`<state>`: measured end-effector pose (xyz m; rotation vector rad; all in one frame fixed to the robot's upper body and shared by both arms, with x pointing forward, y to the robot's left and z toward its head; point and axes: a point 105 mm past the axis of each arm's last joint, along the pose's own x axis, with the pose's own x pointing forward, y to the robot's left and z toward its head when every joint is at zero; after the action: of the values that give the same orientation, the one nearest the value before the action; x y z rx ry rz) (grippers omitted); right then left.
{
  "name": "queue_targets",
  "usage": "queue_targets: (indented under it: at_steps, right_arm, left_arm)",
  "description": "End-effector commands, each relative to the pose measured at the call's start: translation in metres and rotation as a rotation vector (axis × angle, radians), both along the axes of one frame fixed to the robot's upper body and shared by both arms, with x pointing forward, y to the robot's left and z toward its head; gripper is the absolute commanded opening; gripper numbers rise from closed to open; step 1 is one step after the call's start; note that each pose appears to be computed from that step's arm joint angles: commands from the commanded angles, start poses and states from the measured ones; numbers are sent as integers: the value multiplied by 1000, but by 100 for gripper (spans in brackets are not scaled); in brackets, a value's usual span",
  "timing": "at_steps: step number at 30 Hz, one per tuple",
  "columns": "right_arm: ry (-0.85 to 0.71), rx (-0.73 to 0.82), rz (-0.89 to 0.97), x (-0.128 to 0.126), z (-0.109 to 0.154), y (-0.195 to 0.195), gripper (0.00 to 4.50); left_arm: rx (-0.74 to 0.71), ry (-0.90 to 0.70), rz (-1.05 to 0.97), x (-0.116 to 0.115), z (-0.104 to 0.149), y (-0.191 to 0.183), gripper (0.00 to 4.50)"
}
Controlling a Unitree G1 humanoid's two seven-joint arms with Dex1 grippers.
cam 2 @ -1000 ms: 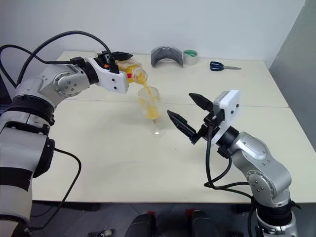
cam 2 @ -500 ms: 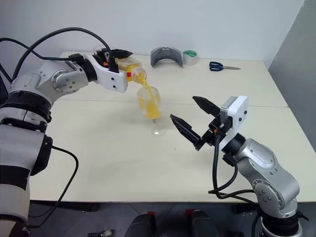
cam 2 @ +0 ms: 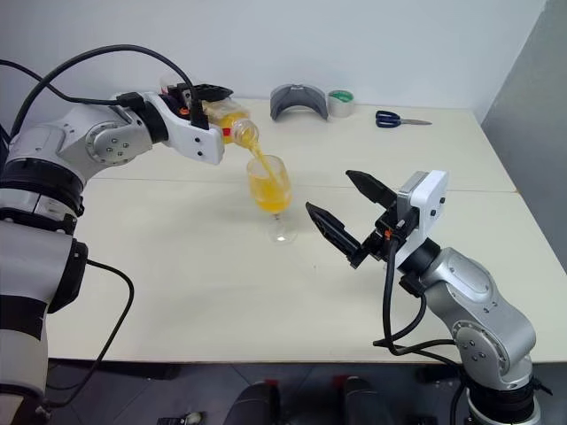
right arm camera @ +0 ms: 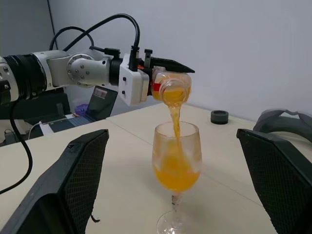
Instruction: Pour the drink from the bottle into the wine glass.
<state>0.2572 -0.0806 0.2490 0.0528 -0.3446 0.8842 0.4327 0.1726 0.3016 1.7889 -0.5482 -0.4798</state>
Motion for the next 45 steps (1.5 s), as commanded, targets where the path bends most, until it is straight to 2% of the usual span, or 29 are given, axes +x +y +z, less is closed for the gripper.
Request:
queue_targets:
  at_steps: [1,10,17,26,28,34,36,38,42,45]
  right_arm:
    - [-45,32,6,-4,12,-3,450]
    - [-43,29,7,-3,12,-3,450]
    - [-35,24,6,0,9,-3,450]
    - [-30,4,28,8,7,-5,450]
    - [-31,-2,42,8,8,-4,450]
    - [-37,-30,84,9,10,-1,450]
    - [-32,-60,114,6,9,-1,450]
    - [-15,-100,137,3,4,-3,450]
    - [15,-139,156,-7,-5,-9,450]
    - [40,-167,171,-16,-12,-14,450]
  left_arm:
    - [-20,-82,-6,-4,29,0,164]
    - [-42,-76,-8,-4,28,0,164]
    - [-188,-19,-38,-2,27,-9,164]
    - [-301,-3,-112,-10,32,-14,164]
    - [-388,-9,-122,-12,40,-11,164]
    - [-849,-20,-119,-13,78,17,164]
    - [-1098,19,-45,-5,76,44,164]
    - [-1343,89,66,3,48,77,164]
    - [-1608,175,197,1,0,106,164]
    - [-1737,225,279,-5,-32,118,164]
